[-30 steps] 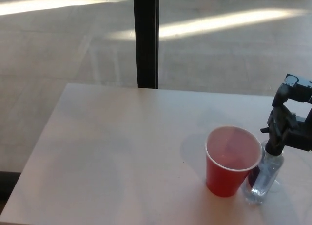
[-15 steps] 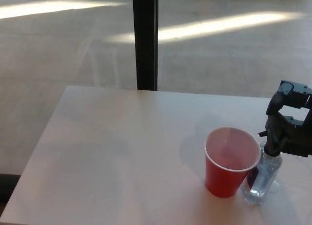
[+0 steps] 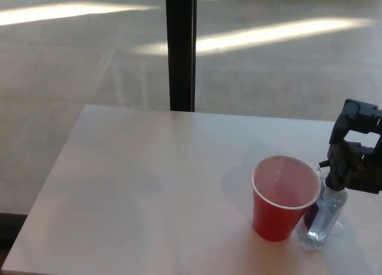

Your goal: The robot uses its right hand fist to press the hand soap kept in the middle of the table to get liquid hand soap out

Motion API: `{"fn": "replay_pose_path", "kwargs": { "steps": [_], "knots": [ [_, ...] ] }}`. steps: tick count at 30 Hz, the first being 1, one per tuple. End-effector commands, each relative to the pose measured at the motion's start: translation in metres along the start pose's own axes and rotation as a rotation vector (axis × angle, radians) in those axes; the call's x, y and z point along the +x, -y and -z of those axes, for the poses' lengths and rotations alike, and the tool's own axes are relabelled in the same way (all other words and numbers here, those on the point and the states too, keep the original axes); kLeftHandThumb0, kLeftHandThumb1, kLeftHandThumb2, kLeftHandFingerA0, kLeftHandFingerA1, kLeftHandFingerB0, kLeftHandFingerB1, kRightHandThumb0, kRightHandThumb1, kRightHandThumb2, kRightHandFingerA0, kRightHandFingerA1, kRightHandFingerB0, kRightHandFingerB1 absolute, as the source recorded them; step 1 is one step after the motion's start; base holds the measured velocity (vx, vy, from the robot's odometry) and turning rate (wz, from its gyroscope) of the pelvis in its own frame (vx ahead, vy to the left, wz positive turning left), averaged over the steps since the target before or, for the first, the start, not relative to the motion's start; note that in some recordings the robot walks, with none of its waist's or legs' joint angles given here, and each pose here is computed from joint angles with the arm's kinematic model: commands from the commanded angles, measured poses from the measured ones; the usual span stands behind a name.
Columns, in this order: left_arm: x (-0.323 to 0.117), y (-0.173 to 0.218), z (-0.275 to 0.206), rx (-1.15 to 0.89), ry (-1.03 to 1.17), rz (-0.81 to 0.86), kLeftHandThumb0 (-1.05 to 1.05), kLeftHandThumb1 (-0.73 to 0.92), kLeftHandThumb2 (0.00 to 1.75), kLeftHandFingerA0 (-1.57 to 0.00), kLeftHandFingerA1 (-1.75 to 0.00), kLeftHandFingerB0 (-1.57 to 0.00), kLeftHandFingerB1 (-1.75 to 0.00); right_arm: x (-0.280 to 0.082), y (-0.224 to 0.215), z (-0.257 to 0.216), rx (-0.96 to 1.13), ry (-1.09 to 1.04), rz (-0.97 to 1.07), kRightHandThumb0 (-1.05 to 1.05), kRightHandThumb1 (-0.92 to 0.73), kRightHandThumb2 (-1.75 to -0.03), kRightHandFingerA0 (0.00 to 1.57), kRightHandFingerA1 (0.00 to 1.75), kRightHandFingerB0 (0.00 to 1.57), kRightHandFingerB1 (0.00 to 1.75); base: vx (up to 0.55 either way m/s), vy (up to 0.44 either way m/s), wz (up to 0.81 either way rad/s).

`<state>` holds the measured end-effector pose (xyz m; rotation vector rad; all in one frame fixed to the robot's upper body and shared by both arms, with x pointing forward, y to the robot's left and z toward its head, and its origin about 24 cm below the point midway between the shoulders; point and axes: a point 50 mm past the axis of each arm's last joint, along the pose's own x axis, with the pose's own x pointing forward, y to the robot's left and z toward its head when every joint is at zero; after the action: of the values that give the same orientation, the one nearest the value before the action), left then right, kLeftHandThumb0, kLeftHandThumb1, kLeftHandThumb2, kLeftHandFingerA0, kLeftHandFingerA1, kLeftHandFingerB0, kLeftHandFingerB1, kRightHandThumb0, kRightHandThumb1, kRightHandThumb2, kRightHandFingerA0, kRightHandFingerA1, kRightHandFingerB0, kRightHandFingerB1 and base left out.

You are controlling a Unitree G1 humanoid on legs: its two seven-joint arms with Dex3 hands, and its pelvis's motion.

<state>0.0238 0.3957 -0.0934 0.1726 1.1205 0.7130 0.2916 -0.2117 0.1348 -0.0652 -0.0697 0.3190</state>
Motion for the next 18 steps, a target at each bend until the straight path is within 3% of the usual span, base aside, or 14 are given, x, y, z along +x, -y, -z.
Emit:
{"fn": "replay_pose_path", "kwargs": {
  "steps": [1,4,7,8,9,11,18],
  "knots": [
    [0.000,-0.006,-0.006,-0.002,0.039,-0.016,-0.57,0.73,0.62,-0.79,-0.68,-0.64,-0.57,-0.027,0.000,0.075,0.046,-0.356,0.071,-0.19,-0.65,-1.09,0.96,1.75,0.75,1.61,0.00,0.000,0.00],
    [0.000,-0.005,-0.006,0.008,0.039,-0.024,-0.58,0.73,0.62,-0.83,-0.70,-0.68,-0.59,-0.029,-0.005,0.079,0.065,-0.359,0.079,-0.16,-0.63,-1.16,0.95,1.75,0.67,1.69,0.00,0.000,0.00],
    [0.000,-0.005,-0.006,0.003,0.038,-0.022,-0.58,0.73,0.62,-0.82,-0.69,-0.64,-0.57,-0.029,-0.008,0.081,0.080,-0.356,0.070,-0.16,-0.64,-1.16,0.95,1.75,0.67,1.70,0.00,0.000,0.00],
    [0.000,-0.005,-0.006,0.005,0.037,-0.021,-0.58,0.74,0.62,-0.81,-0.68,-0.64,-0.55,-0.030,-0.010,0.084,0.088,-0.356,0.065,-0.17,-0.67,-1.14,0.94,1.75,0.72,1.62,0.00,0.000,0.00],
    [0.000,-0.005,-0.005,0.007,0.034,-0.025,-0.57,0.74,0.62,-0.83,-0.67,-0.66,-0.56,-0.030,-0.012,0.086,0.094,-0.355,0.059,-0.15,-0.64,-1.18,0.96,1.75,0.68,1.69,0.00,0.000,0.00],
    [0.000,-0.005,-0.005,0.004,0.034,-0.026,-0.57,0.74,0.62,-0.82,-0.67,-0.66,-0.57,-0.030,-0.014,0.089,0.079,-0.374,0.065,-0.15,-0.61,-1.23,0.96,1.75,0.69,1.67,0.00,0.000,0.00],
    [0.001,-0.006,-0.009,-0.007,0.043,-0.023,-0.58,0.74,0.62,-0.82,-0.67,-0.62,-0.54,-0.035,-0.012,0.095,0.093,-0.401,0.087,-0.15,-0.61,-1.21,0.98,1.75,0.70,1.67,0.00,0.000,0.00]
  ]
}}
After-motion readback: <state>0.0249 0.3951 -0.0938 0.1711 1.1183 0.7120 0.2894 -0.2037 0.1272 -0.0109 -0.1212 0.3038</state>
